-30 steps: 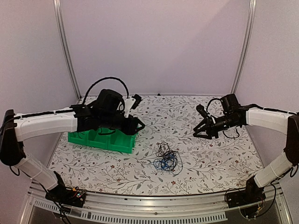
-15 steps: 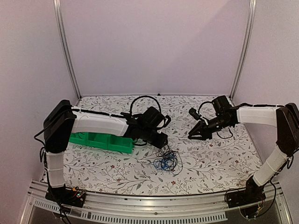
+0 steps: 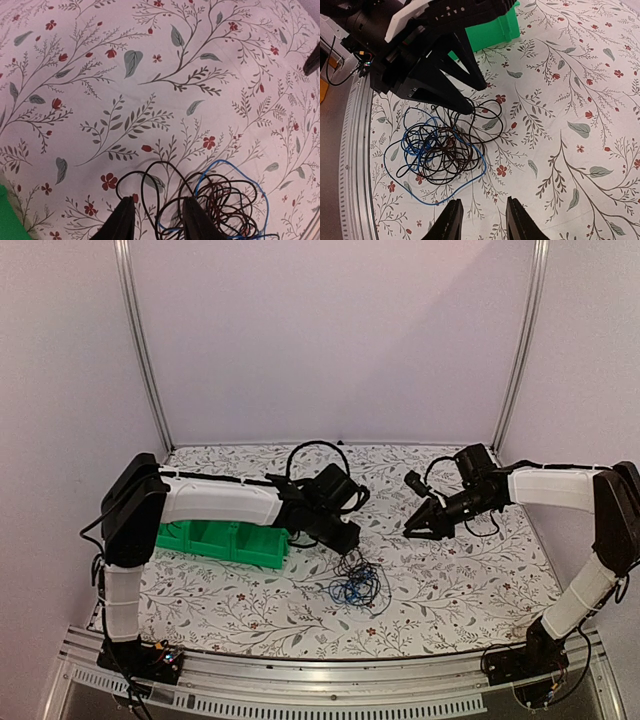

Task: Untangle the cables

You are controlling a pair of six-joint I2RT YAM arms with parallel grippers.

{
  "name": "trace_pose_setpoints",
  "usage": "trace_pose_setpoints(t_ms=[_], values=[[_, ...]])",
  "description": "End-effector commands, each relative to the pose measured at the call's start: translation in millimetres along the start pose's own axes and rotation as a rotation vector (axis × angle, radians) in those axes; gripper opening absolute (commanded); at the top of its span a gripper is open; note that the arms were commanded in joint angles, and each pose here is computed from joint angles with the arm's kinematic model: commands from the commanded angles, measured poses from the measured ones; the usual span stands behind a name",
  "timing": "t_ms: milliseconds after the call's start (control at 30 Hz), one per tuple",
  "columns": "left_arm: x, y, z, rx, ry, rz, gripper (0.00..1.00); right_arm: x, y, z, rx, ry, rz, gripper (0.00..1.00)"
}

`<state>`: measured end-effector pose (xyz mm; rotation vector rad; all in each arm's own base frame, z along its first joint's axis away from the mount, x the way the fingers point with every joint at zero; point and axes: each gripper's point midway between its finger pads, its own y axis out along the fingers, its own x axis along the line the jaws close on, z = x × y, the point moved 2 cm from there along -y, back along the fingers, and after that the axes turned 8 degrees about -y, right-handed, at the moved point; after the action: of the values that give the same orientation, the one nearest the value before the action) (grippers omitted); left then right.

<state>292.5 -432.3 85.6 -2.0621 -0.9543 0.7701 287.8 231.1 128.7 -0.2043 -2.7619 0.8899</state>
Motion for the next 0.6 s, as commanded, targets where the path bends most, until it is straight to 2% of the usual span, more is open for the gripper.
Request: trace_pose_setpoints(t_ms=[0, 133, 333, 567], values=[[5.1, -0.5, 12.4, 0.064, 0.02, -0.038, 0.3, 1.6, -5.0, -9.1, -0.006, -0.025, 0.006, 0.34], [6.4, 3.8, 17.3, 0.082, 0.022, -0.04, 0.17, 2.3, -5.8, -10.1, -0.009, -0.03, 0.005, 0.34], [-7.1, -1.6, 0.7, -0.003, 0.018, 0.02, 0.0, 3.2, -6.0, -10.1, -0.01, -0.032, 0.003, 0.34], [-33.5, -20.9, -18.8, -0.118, 0.038, 0.135, 0.0, 5.9, -6.2, -12.3, -0.024, -0.033, -0.012, 0.34]])
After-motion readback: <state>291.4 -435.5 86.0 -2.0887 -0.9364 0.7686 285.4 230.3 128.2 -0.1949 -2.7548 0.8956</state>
